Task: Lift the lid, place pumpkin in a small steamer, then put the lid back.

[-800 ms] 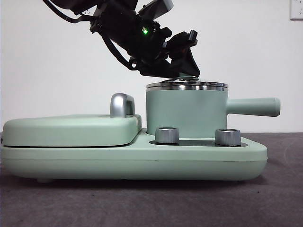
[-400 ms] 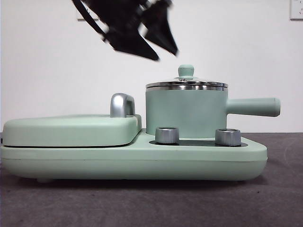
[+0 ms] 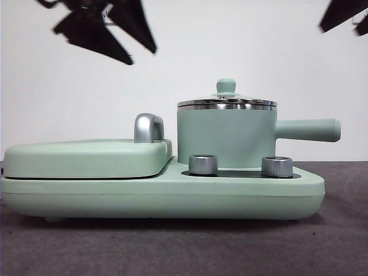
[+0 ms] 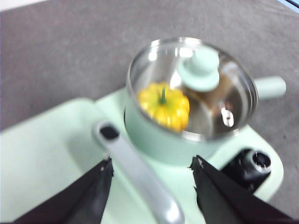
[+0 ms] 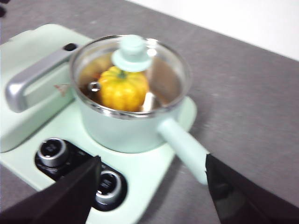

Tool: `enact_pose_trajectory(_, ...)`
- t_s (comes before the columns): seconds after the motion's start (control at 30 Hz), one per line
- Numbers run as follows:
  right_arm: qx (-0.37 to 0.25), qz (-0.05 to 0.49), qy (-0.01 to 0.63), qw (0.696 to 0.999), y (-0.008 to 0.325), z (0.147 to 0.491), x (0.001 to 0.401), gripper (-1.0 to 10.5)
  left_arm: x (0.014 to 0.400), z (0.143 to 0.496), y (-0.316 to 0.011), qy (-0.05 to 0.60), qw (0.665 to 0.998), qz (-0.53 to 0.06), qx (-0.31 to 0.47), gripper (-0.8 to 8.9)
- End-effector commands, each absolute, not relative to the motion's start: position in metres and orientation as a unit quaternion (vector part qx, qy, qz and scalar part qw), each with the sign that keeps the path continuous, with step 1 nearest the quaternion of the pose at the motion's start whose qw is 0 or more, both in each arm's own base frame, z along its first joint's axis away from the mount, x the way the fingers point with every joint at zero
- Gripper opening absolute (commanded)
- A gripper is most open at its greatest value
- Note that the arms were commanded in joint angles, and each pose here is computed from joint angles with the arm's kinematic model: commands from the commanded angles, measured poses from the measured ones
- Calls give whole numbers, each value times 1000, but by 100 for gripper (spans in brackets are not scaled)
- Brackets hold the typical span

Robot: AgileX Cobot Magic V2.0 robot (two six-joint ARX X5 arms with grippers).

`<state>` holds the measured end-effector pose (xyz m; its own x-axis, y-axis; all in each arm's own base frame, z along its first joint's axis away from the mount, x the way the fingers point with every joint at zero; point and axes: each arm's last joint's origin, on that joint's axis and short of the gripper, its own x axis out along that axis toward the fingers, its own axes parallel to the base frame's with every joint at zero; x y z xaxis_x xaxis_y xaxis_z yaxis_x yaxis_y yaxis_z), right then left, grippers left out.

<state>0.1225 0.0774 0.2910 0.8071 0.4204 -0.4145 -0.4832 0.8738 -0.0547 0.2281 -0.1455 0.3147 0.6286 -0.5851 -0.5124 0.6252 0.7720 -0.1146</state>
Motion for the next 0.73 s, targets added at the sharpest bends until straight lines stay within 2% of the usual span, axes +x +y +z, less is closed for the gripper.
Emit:
enact_pose_trajectory(0.03, -70, 261, 200, 942, 86, 291, 132, 347, 211, 307, -131, 275, 911, -307, 16, 278)
enact_pose_trajectory(0.3, -68, 299, 225, 925, 104, 282, 153, 347, 153, 289, -86, 285, 931, -228, -13, 278)
enact_pose_trajectory(0.5, -67, 321, 234, 915, 110, 283, 159, 347, 128, 293, -70, 273, 942, -196, -6, 277)
enact_pose_trajectory(0.63, -61, 336, 229, 912, 109, 285, 156, 345, 121, 298, -66, 257, 946, -198, -11, 277)
enact_pose_trajectory(0.67, -60, 336, 226, 912, 109, 286, 155, 322, 119, 299, -65, 253, 947, -199, -12, 267)
enact_pose_trajectory(0.7, -60, 335, 223, 914, 108, 287, 155, 148, 117, 300, -64, 249, 948, -200, -13, 87)
enact_pose_trajectory(0.73, -61, 333, 221, 915, 108, 287, 155, -33, 116, 301, -63, 246, 948, -200, -15, -4)
